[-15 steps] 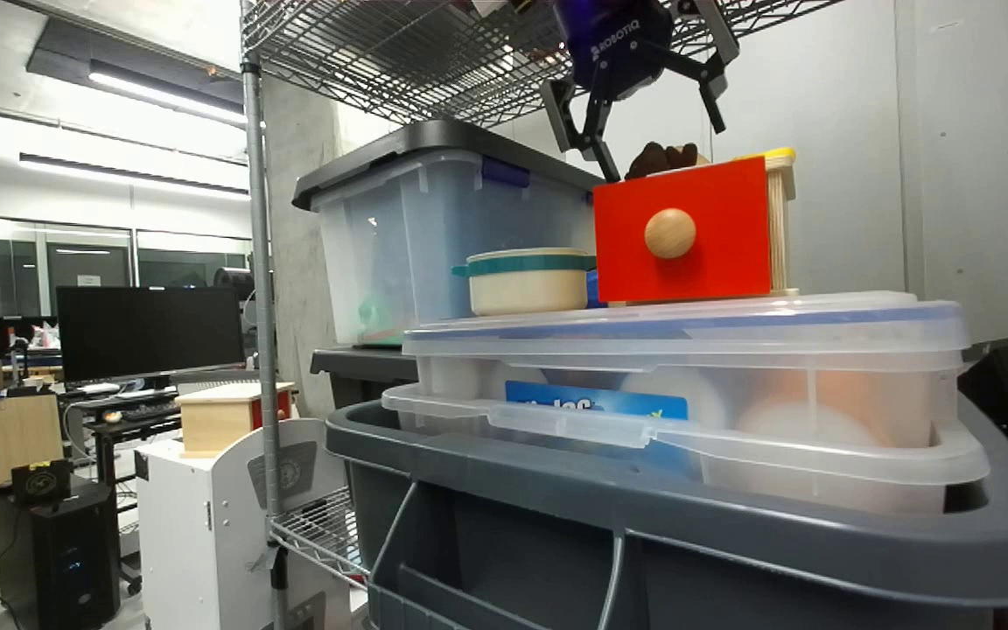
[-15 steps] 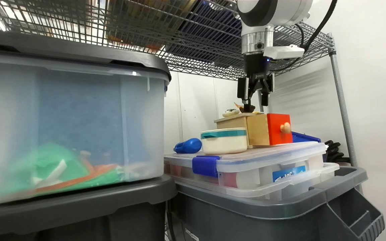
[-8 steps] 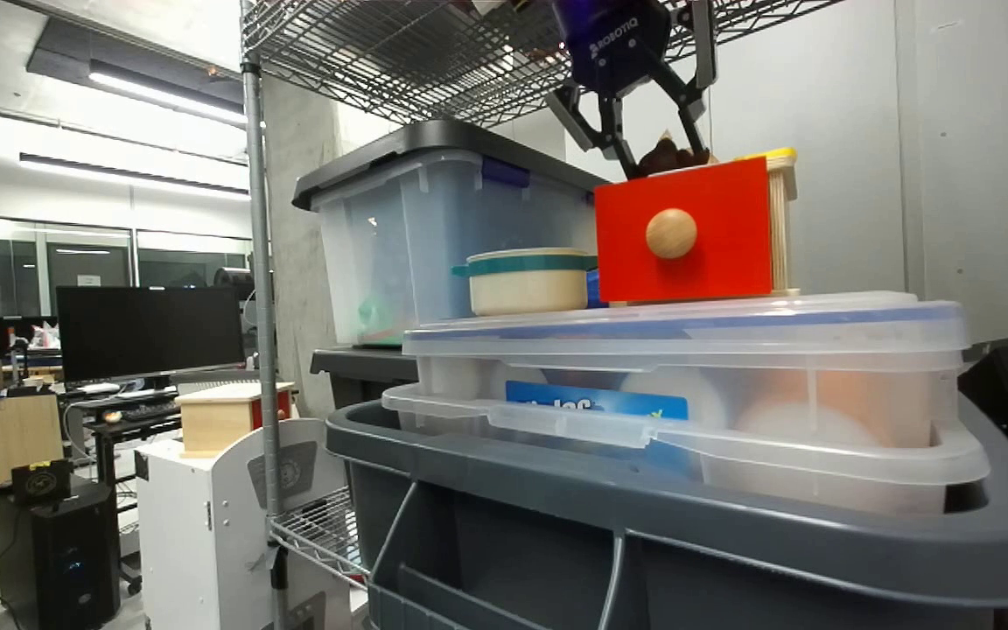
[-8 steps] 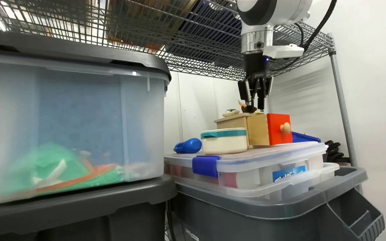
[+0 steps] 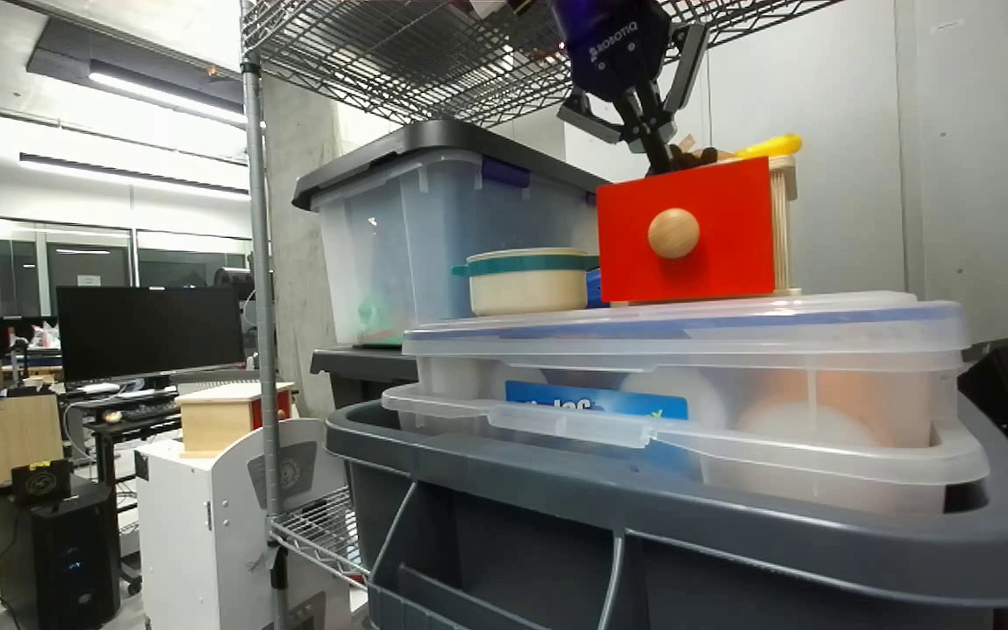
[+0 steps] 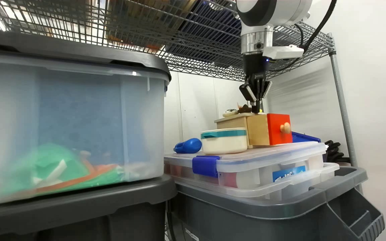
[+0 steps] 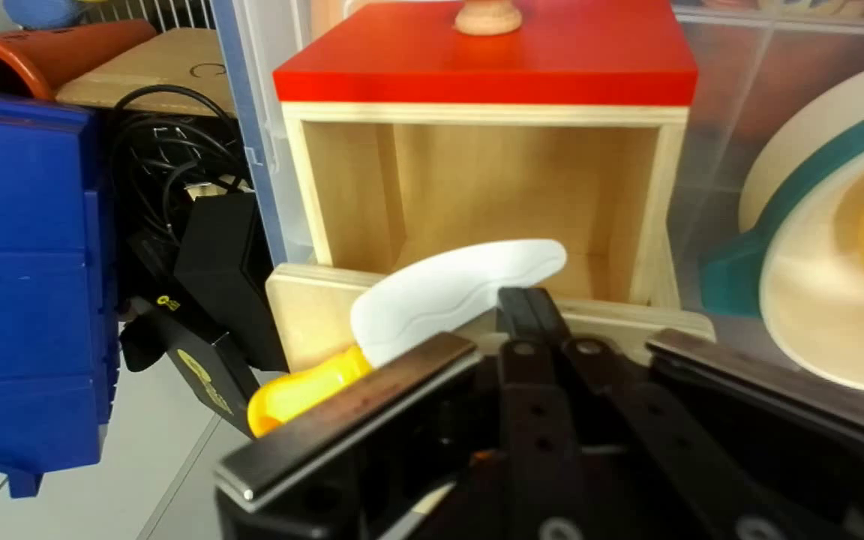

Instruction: Put the brown plush, the teddy toy and the white toy in the drawer, and the scissors in the white container

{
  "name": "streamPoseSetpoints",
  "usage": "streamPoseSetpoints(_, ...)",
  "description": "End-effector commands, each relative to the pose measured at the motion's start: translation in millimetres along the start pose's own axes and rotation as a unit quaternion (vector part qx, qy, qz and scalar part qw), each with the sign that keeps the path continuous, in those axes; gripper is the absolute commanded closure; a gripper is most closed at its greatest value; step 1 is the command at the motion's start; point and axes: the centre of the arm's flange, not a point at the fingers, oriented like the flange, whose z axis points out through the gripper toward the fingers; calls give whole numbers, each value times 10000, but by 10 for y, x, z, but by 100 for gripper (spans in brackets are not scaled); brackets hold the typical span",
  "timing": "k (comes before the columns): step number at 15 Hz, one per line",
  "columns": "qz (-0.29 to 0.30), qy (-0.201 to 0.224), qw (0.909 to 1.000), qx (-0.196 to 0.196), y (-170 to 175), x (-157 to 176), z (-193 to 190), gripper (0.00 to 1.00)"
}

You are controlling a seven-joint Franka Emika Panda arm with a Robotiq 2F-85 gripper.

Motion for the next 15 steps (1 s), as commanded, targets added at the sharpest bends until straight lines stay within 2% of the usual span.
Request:
streamPoseSetpoints(1,-66,61,9999,52,0,28,-14,94)
streamPoseSetpoints(11,-86,88,9999,34,21,53,-48,93)
streamPoseSetpoints(12,-94,97,9999,28,22,56,-54,98)
streamPoseSetpoints(15,-114,115,9999,20,23,66,-75,100)
